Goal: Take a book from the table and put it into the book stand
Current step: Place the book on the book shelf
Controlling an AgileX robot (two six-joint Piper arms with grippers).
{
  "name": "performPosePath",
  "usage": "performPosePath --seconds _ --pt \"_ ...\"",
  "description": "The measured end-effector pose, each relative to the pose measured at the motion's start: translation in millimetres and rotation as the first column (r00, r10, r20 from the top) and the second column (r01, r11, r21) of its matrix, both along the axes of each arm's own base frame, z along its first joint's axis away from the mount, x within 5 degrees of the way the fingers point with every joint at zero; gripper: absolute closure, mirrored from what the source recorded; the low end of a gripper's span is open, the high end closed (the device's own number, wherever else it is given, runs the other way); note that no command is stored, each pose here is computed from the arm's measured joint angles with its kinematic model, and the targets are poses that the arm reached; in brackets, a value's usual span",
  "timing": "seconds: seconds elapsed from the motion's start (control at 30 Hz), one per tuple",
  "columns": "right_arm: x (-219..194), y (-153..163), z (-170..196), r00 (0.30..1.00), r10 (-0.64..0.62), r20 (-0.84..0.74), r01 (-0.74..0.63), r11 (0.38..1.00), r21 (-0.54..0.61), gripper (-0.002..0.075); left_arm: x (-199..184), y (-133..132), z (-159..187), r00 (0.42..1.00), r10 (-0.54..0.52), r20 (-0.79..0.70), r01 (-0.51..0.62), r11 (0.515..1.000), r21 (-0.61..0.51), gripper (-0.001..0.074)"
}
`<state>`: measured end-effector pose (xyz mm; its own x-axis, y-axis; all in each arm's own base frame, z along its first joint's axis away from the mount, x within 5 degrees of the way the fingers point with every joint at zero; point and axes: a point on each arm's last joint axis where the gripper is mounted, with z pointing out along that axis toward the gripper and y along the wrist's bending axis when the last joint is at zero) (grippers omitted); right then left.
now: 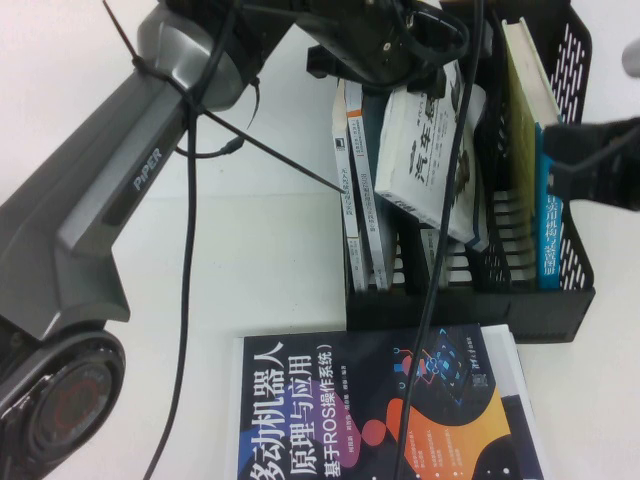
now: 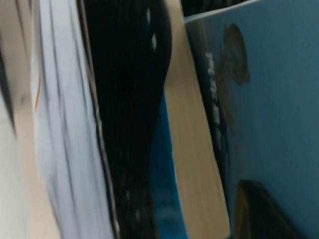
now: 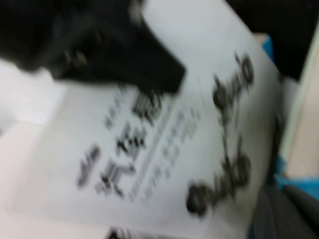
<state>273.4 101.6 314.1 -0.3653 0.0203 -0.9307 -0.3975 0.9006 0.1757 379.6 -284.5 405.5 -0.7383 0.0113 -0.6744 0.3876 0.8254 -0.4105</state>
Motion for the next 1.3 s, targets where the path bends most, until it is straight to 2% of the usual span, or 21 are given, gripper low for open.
performPosePath --seconds 0.2,0.47,0.63,0.83,0.9,1.03,1.13,1.2,1.3 --pt "-4 -6 -19 0.998 -0.048 -0.050 0.046 0.998 -0.041 0.0720 3 0 2 0.999 0.000 0.053 -0.001 1.000 0.006 0.0620" --pt "-5 -6 -22 0.997 -0.046 -0.056 0.044 0.998 -0.048 0.0720 8 -3 -7 0.997 -0.034 0.073 0.030 0.998 0.050 0.0620" --pt "-6 -4 -22 0.998 -0.015 -0.060 0.013 0.999 -0.036 0.0720 17 -12 -27 0.994 -0.088 0.066 0.083 0.994 0.076 0.0620" --pt "-7 -2 -22 0.998 0.005 -0.058 -0.007 0.999 -0.040 0.0720 18 -18 -33 0.986 -0.146 0.077 0.141 0.987 0.074 0.0613" --pt "-7 -2 -22 0.999 0.011 -0.052 -0.014 0.998 -0.056 0.0720 20 -20 -33 0.983 -0.153 0.098 0.148 0.987 0.061 0.0576" --pt "-8 0 -23 0.998 0.051 -0.044 -0.055 0.995 -0.086 0.0720 26 -25 -41 0.981 -0.155 0.114 0.150 0.988 0.045 0.0380" --pt "-10 2 -24 0.995 0.092 -0.039 -0.096 0.989 -0.115 0.0718 27 -27 -40 0.981 -0.150 0.125 0.148 0.989 0.025 0.0262" --pt "-11 3 -24 0.992 0.117 -0.038 -0.121 0.984 -0.128 0.0707 28 -27 -38 0.979 -0.143 0.145 0.143 0.990 0.014 0.0228" --pt "-12 5 -25 0.988 0.148 -0.038 -0.152 0.978 -0.143 0.0643 30 -26 -37 0.976 -0.134 0.174 0.133 0.991 0.019 0.0209"
